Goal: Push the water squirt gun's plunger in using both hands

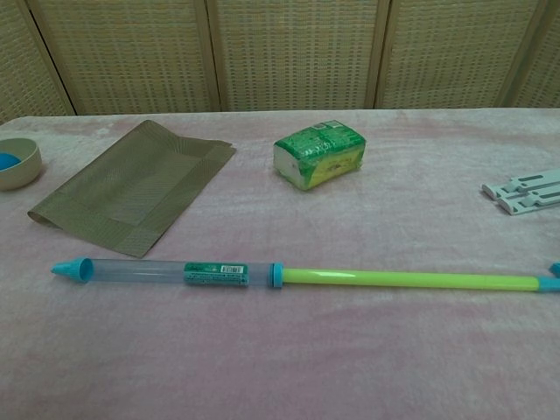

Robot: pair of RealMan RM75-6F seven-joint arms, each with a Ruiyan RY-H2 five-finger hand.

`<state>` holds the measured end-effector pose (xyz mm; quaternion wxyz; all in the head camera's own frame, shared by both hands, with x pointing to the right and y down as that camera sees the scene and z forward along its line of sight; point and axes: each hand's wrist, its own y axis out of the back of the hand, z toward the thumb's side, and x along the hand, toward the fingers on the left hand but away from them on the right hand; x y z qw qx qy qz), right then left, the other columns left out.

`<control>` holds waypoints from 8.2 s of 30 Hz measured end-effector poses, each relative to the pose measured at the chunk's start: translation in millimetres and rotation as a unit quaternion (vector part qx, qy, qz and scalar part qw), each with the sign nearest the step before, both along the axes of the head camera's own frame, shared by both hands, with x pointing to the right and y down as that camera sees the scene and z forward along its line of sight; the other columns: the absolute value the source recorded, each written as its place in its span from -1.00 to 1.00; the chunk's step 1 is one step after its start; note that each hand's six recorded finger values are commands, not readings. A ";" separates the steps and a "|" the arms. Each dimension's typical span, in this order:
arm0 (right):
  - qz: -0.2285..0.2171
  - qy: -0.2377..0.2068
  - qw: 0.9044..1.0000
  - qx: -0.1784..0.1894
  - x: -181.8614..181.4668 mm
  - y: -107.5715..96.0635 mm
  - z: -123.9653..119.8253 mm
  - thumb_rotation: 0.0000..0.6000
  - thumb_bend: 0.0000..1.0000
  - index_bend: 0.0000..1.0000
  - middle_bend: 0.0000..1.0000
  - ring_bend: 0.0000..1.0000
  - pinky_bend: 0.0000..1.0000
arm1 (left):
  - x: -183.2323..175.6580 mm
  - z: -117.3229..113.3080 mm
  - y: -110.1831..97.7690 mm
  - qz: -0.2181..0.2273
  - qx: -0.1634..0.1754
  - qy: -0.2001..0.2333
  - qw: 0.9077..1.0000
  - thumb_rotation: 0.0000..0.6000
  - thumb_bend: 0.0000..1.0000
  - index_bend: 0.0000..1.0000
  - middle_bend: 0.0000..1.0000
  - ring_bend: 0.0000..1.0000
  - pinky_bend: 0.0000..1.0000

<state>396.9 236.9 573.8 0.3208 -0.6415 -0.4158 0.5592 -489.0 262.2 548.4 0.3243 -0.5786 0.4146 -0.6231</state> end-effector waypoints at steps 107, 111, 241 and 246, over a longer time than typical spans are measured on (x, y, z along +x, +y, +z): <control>0.010 0.018 0.996 -0.091 -89.0 -106.2 66.6 1.00 0.25 0.64 1.00 0.96 0.22 | 26.5 4.9 -77.0 0.005 -0.001 0.026 1.000 1.00 -0.79 -0.64 0.01 -0.08 -0.22; 0.011 0.021 0.996 -0.089 -87.6 -119.7 60.9 1.00 0.25 0.64 1.00 0.96 0.25 | 36.8 7.6 -98.0 -0.002 0.002 0.037 0.999 1.00 -0.74 -0.44 0.52 0.38 0.20; -0.020 -0.033 0.986 -0.163 -154.8 -139.9 64.6 1.00 0.25 0.66 1.00 0.97 0.36 | 224.6 89.1 -179.0 0.112 -0.157 0.118 0.974 1.00 -0.10 -0.09 0.80 0.64 0.44; -0.029 -0.038 0.985 -0.165 -164.4 -138.1 65.5 1.00 0.25 0.66 1.00 0.97 0.36 | 233.3 89.3 -179.9 0.113 -0.157 0.126 0.973 1.00 -0.10 -0.09 0.80 0.64 0.44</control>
